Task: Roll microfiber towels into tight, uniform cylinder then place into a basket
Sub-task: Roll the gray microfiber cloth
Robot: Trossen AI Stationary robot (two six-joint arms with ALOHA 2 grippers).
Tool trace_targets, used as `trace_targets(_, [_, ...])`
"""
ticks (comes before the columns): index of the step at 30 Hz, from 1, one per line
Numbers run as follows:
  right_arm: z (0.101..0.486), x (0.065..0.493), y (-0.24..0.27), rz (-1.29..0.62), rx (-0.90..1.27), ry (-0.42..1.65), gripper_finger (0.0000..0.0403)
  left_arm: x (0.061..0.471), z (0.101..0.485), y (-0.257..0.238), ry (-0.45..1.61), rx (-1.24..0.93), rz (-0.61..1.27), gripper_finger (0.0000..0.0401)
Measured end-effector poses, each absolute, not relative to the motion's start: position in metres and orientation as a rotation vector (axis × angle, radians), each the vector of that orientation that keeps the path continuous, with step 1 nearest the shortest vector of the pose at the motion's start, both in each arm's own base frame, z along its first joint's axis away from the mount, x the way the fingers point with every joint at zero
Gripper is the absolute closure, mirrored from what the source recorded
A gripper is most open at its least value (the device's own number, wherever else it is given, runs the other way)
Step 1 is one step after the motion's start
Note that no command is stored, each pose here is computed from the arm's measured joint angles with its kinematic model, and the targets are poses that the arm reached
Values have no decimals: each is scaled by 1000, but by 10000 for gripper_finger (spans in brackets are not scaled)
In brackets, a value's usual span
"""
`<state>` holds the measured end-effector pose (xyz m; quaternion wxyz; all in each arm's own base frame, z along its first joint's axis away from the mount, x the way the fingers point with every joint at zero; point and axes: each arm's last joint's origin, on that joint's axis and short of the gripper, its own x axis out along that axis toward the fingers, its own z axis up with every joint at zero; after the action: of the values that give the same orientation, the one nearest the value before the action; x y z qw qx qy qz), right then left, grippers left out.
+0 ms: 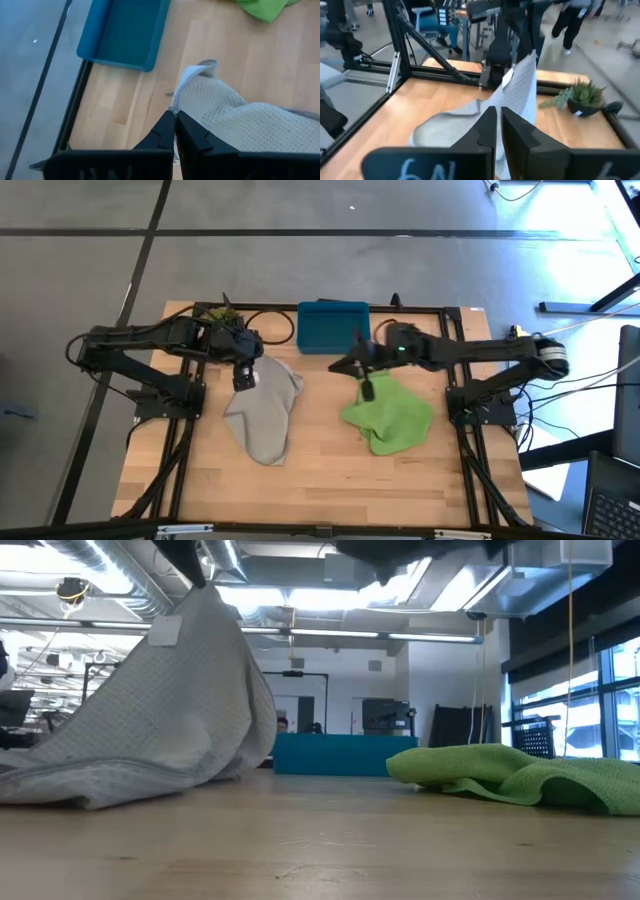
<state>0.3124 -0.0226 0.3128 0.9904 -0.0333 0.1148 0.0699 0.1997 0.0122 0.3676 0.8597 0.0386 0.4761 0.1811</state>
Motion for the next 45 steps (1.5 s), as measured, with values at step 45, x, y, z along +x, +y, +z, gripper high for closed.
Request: trace_targets(45, [275, 463, -38, -87, -123, 469, 228, 197, 380, 1, 965, 137, 361, 401])
